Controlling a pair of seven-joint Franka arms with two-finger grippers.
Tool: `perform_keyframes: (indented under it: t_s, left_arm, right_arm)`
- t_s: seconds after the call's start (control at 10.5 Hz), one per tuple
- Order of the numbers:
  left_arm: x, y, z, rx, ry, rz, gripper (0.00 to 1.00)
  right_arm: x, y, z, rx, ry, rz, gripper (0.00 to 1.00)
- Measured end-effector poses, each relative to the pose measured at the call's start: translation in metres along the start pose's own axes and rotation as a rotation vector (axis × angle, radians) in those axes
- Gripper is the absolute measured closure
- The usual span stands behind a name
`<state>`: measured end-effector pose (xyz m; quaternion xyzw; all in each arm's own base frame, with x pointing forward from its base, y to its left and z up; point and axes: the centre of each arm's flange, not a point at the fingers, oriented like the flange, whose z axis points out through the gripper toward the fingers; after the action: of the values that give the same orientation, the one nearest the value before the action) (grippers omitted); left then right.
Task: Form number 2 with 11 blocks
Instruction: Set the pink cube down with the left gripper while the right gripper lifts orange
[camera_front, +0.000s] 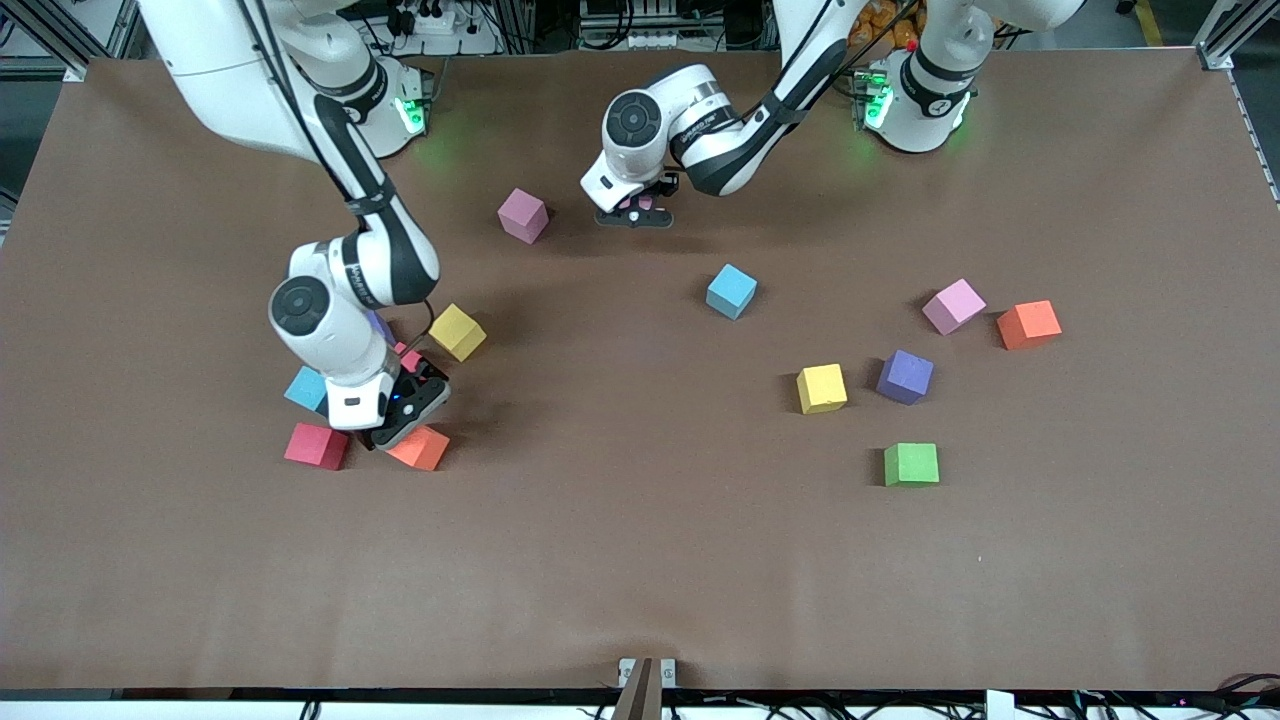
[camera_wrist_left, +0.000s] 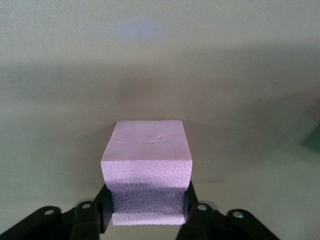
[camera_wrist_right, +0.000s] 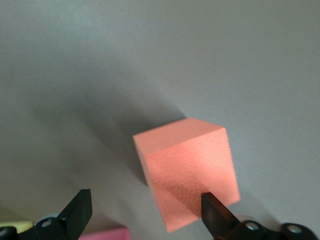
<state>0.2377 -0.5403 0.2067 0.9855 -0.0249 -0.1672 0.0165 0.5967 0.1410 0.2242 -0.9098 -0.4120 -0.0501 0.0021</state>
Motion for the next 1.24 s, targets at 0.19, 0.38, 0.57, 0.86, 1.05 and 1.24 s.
perform_keyframes:
  t_s: [0.19,0.38,0.57,0.86,1.05,1.24]
  left_arm:
    - [-0.002,0.0,0.004,0.005,-0.006,0.002,0.32]
    - [0.0,0.002,0.003,0.001,-0.003,0.0,0.17]
    - [0.005,0.005,-0.018,0.002,0.006,-0.004,0.0]
    - [0.019,-0.005,-0.096,0.011,0.039,-0.035,0.0]
    - [0.043,-0.036,-0.147,0.0,0.071,-0.098,0.0]
    - [0.081,-0.077,-0.17,-0.004,0.065,-0.188,0.0]
  right_arm:
    - [0.008,0.019,-0.025,0.038,-0.033,-0.001,0.0]
    - [0.018,0.022,-0.038,0.032,-0.019,-0.006,0.0]
    - [0.022,0.019,-0.039,0.03,-0.015,-0.02,0.0]
    - [0.03,0.004,-0.024,0.042,-0.031,-0.054,0.0]
    - [0.028,0.005,-0.005,0.042,-0.036,-0.127,0.0]
    - [0.029,0.007,0.011,0.036,-0.034,-0.218,0.0]
